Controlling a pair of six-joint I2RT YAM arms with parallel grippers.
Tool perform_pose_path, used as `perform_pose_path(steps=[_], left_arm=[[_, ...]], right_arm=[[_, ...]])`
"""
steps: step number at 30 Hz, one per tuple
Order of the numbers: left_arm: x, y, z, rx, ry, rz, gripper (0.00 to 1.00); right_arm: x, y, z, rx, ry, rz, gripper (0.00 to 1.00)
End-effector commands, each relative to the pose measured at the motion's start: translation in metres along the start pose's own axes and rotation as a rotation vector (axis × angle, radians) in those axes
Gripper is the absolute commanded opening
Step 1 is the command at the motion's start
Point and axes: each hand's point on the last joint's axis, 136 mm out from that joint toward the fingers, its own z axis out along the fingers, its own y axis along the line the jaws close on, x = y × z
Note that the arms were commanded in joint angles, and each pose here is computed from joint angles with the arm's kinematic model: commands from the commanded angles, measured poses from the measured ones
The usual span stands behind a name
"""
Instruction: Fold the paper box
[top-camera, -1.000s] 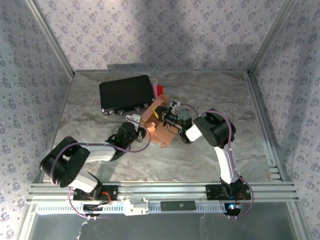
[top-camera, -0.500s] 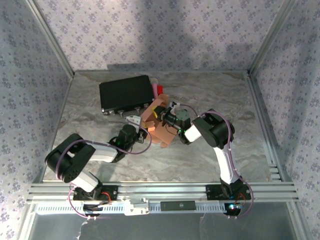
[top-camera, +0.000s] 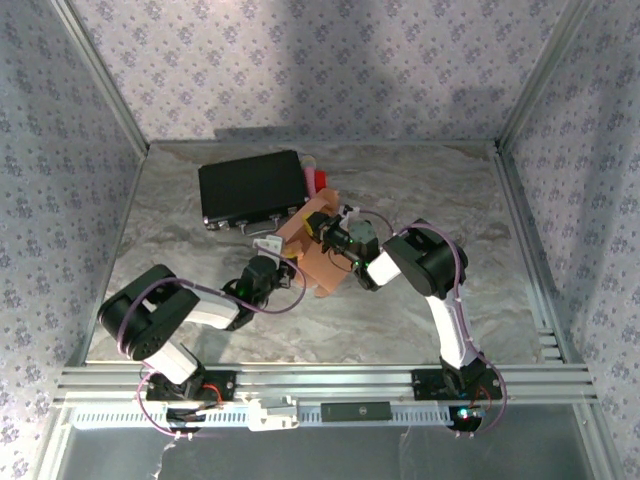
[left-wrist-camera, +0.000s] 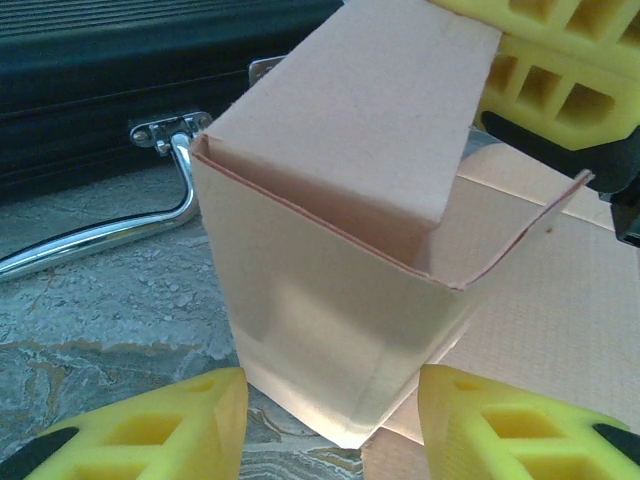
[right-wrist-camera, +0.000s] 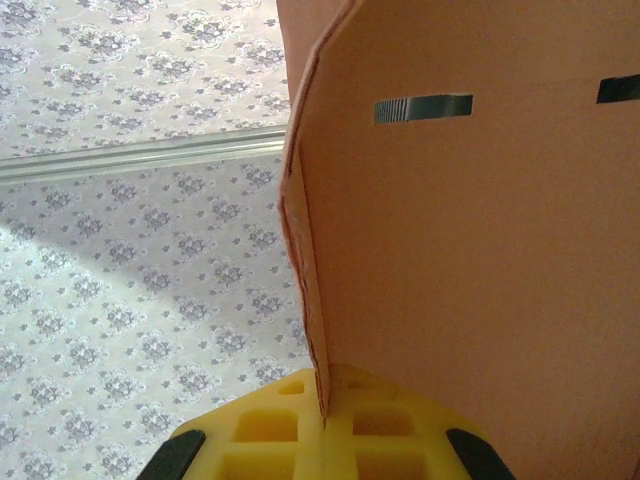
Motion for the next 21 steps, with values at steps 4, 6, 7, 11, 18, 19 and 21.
perform_pose_path(steps=[4, 6, 7, 11, 18, 19, 21], left_arm=[[-0.012, 0.003, 0.007, -0.044, -0.054, -0.042, 0.48], [-0.013, 0.006, 0.008, -0.064, -0.058, -0.048, 0.48], [-0.013, 0.007, 0.009, -0.073, -0.061, -0.050, 0.48], [-0.013, 0.009, 0.012, -0.097, -0.059, -0.051, 0.46], [-0.016, 0.014, 0.019, -0.152, -0.055, -0.063, 0.43], [-0.017, 0.016, 0.019, -0.165, -0.057, -0.065, 0.41], [-0.016, 0.019, 0.020, -0.187, -0.054, -0.068, 0.39]], right_arm=[[0.004, -0.015, -0.004, 0.051, -0.027, 0.035, 0.00], [0.005, -0.016, -0.004, 0.052, -0.030, 0.037, 0.00], [0.005, -0.016, -0.004, 0.053, -0.030, 0.038, 0.00], [0.006, -0.016, -0.004, 0.052, -0.040, 0.038, 0.00], [0.012, -0.024, -0.005, 0.061, -0.046, 0.041, 0.00], [0.013, -0.024, -0.005, 0.061, -0.047, 0.043, 0.00], [0.013, -0.024, -0.005, 0.062, -0.054, 0.043, 0.00]])
